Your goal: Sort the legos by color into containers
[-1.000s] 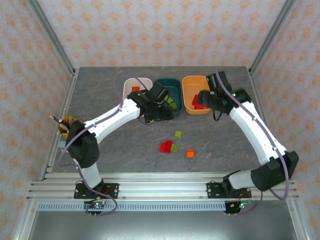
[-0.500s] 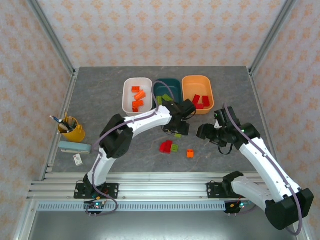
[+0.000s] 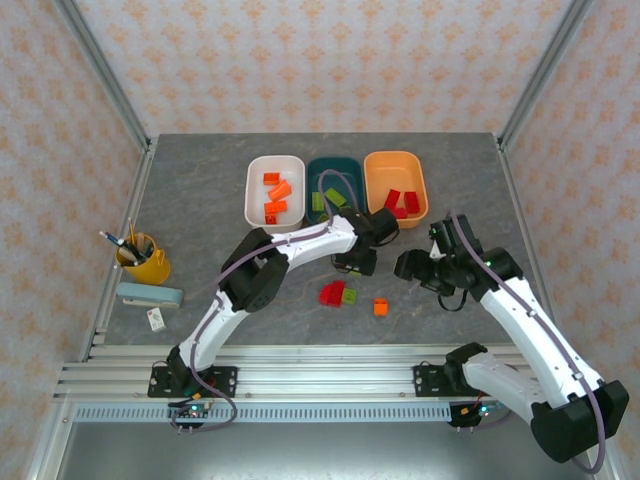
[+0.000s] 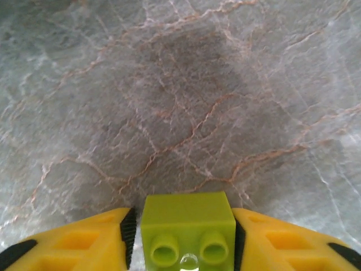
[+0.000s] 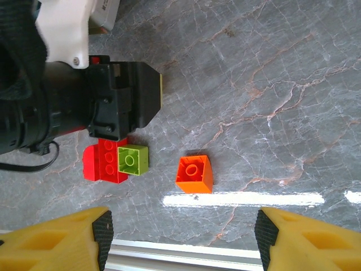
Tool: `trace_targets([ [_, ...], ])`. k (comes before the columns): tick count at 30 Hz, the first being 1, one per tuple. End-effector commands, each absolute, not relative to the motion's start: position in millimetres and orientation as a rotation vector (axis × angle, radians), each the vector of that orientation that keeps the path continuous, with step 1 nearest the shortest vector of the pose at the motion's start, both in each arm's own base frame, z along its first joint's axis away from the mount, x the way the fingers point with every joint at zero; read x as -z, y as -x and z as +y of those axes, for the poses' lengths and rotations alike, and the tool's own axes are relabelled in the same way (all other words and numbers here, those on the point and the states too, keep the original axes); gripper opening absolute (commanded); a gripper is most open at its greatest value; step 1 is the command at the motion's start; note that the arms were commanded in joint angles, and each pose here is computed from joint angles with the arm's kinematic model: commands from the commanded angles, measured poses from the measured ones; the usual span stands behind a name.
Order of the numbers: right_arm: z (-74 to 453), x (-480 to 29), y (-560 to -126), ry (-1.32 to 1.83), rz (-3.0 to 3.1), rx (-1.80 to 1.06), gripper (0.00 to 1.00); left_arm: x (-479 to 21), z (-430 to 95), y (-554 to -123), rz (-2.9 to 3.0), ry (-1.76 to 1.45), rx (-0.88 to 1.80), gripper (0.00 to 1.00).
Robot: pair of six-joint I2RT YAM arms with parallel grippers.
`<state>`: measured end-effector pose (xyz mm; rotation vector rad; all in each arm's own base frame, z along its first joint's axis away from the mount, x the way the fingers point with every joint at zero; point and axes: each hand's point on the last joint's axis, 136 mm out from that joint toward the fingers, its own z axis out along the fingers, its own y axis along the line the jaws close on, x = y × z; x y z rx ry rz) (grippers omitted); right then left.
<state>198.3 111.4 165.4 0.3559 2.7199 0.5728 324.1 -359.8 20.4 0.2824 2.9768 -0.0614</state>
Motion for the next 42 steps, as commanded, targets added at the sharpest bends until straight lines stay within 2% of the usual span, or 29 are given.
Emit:
trace_targets([
  [1,107.1,-163.9,-193.0,-0.373,2.73,-0.552,0.69,-23.2,-356.2,-327.1,2.955,-0.312,-0.005,0.43],
  [5,108.8,-166.8,-196.5,-0.382,2.711,-0.566,0.69,-33.1,-352.2,-332.3,2.917,-0.309,-0.033,0.34],
  [11,118.4,-178.0,-209.0,-0.377,2.647,-0.645,0.69,-95.5,-345.9,-358.3,2.808,-0.17,0.091,0.33],
  [15,128.5,-190.1,-222.6,-0.37,2.582,-0.719,0.69,-135.3,-334.8,-391.8,2.735,-0.003,0.244,0.33],
  [20,139.6,-207.0,-246.5,-0.372,2.48,-0.794,0.69,-156.2,-324.8,-441.8,2.656,0.142,0.387,0.33],
  [26,154.9,-238.9,-288.9,-0.415,2.23,-0.945,0.69,-160.7,-322.9,-513.9,2.536,0.321,0.556,0.33],
  [32,150.8,-259.1,-322.3,-0.468,2.029,-0.956,0.7,-149.8,-330.6,-569.4,2.451,0.4,0.697,0.34],
  [39,154.8,-260.3,-335.8,-0.475,2.026,-0.952,0.71,-104.7,-322.2,-594.9,2.464,0.55,0.813,0.36],
  [42,155.1,-256.4,-337.2,-0.484,2.035,-0.947,0.71,-98.6,-323.2,-592.4,2.486,0.556,0.825,0.44],
])
